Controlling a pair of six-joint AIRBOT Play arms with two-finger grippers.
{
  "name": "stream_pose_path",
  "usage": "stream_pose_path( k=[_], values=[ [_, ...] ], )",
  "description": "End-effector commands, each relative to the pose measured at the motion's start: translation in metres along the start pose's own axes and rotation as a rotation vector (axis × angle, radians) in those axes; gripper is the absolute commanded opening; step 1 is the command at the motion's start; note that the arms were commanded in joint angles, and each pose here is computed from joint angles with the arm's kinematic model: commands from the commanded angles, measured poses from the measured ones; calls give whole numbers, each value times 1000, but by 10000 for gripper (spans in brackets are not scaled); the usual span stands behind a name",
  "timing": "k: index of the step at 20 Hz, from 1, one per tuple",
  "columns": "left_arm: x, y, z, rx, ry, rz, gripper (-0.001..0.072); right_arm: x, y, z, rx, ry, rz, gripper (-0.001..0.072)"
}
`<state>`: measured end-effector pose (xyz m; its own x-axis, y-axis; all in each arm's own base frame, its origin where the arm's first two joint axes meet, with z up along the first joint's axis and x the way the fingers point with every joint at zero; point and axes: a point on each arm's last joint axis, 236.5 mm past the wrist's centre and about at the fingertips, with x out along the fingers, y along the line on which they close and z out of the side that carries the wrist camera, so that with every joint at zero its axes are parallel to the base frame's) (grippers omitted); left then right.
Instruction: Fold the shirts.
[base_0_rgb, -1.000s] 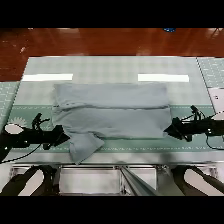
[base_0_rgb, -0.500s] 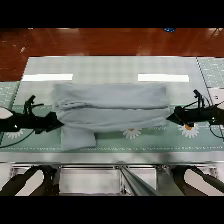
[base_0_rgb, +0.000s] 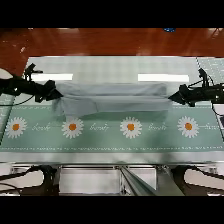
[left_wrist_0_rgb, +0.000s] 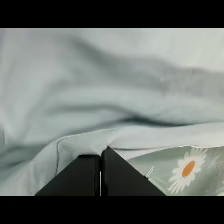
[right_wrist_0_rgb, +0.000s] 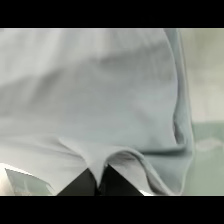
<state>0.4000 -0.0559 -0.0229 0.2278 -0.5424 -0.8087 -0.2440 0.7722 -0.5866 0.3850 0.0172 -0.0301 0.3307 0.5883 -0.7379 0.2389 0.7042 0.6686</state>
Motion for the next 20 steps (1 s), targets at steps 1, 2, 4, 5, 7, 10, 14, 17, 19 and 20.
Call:
stream_pose_path(
  k=[1, 2, 4, 5, 7, 10, 14, 17, 19, 20],
  values=[
    [18, -9, 40, -12, 19, -8, 19, 13, 6, 30, 11, -26, 59, 26],
    [22, -12, 49, -7, 25, -11, 19, 19, 7, 35, 3, -21, 57, 26],
    [29, -14, 63, -1, 27, -14, 19, 31, 9, 46, -13, -21, 51, 26],
    [32, -14, 69, -1, 25, -15, 19, 37, 9, 52, -7, -28, 46, 26],
    [39, -11, 75, -2, 28, -13, 19, 45, 1, 61, 18, -49, 32, 26],
    [49, -3, 70, -19, 61, -9, 21, 55, -8, 65, 43, -57, 28, 27],
    [40, 11, 40, 3, 207, 34, 509, 51, -6, 65, 37, -50, 47, 414],
    [-17, 52, 17, 1, 340, 208, 508, 4, 4, 72, 25, -33, 102, 414],
    [-63, 61, 25, 7, 252, 273, 508, -47, 6, 82, 16, -91, 118, 414],
    [-86, 53, 39, 26, 137, 274, 508, -76, 3, 88, 14, -153, 108, 414]
  ],
)
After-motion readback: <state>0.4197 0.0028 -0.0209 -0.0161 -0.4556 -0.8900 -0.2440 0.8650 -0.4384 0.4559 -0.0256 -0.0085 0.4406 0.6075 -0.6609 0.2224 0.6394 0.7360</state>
